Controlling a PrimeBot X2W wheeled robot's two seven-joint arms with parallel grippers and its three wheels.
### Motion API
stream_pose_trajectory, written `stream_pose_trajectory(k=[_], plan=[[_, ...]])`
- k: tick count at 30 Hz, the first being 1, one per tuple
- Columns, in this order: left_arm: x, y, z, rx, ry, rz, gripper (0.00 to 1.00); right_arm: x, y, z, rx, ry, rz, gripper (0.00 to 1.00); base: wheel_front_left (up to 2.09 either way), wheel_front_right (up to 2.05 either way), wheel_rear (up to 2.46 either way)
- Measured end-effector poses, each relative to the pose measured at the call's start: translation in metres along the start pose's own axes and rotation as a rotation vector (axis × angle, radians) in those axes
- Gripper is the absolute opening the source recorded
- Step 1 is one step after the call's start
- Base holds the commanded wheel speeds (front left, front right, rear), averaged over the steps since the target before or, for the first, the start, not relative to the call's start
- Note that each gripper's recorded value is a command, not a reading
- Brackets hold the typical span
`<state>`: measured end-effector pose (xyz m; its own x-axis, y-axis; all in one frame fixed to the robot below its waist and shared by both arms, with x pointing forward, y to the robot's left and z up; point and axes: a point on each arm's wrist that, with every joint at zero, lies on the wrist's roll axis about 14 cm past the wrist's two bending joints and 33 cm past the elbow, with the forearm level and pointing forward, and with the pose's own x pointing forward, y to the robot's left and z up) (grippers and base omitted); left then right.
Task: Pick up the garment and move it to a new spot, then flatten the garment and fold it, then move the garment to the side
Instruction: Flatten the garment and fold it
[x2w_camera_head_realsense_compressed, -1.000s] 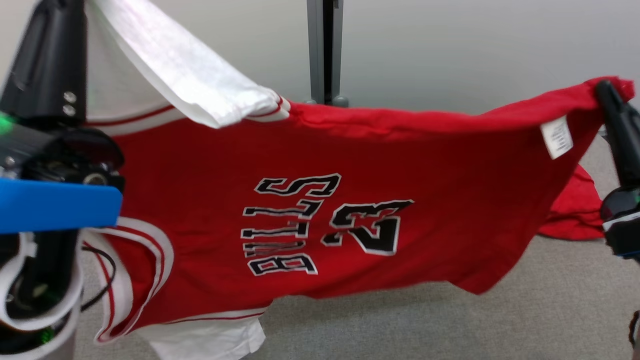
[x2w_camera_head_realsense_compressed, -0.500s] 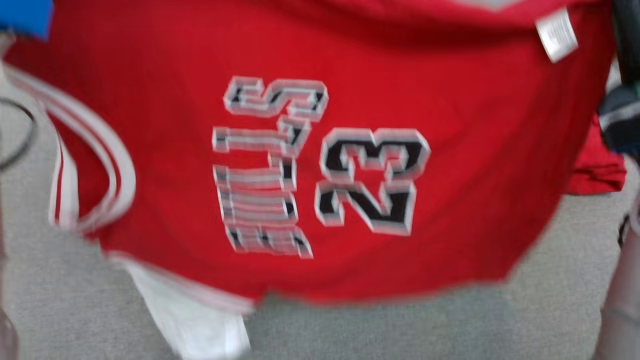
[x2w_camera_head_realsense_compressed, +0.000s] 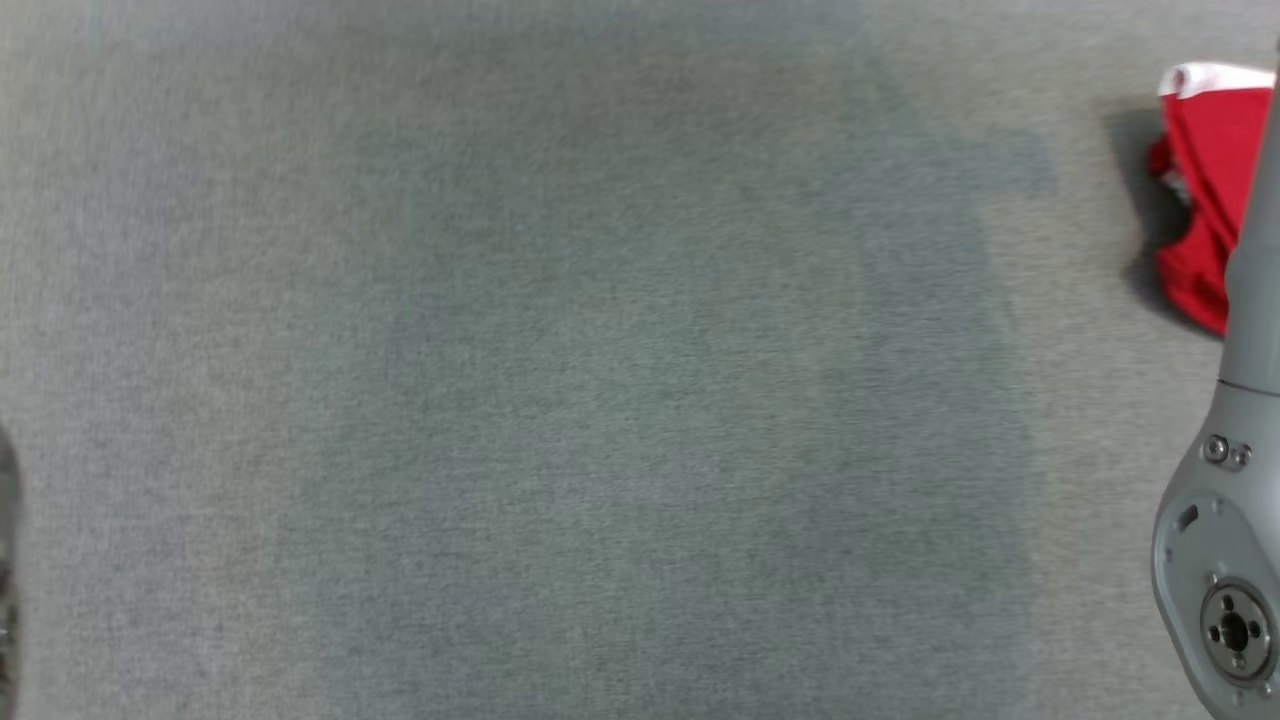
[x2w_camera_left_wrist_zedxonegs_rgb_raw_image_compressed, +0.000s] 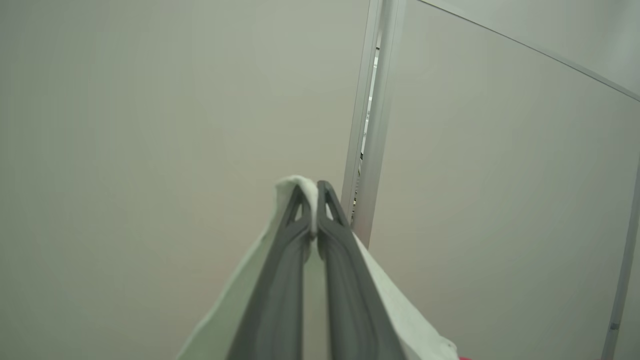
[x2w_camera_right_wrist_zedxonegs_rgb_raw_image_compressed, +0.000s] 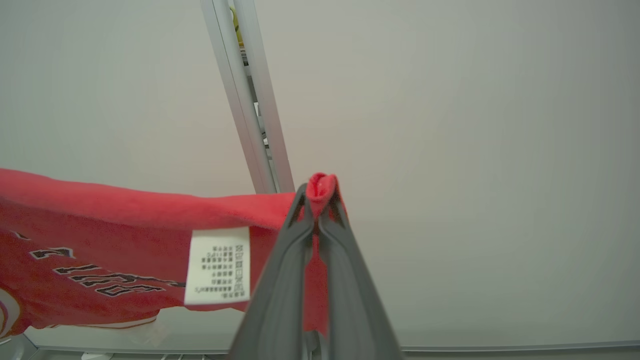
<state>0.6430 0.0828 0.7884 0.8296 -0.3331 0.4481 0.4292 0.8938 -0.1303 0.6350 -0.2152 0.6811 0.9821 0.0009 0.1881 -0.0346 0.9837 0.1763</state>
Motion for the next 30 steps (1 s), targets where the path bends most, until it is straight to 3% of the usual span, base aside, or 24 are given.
stream_pose_trajectory(k=[7,14,21,30], plan=[[-0.035,0.034,-0.123,-0.092,0.189,0.059,0.00,0.016,-0.003,-0.124,-0.021,0.204,-0.028,0.00,0.00,0.00,0.00],[-0.109,0.057,-0.215,-0.177,0.348,0.131,0.00,-0.017,-0.004,-0.229,-0.021,0.381,-0.027,0.00,0.00,0.00,0.00],[-0.158,0.056,-0.221,-0.293,0.323,0.187,0.00,-0.046,-0.003,-0.237,0.034,0.354,-0.029,0.00,0.00,0.00,0.00],[-0.238,0.035,-0.174,-0.366,0.267,0.266,0.00,-0.102,0.012,-0.210,0.166,0.296,-0.022,0.00,0.00,0.00,0.00]])
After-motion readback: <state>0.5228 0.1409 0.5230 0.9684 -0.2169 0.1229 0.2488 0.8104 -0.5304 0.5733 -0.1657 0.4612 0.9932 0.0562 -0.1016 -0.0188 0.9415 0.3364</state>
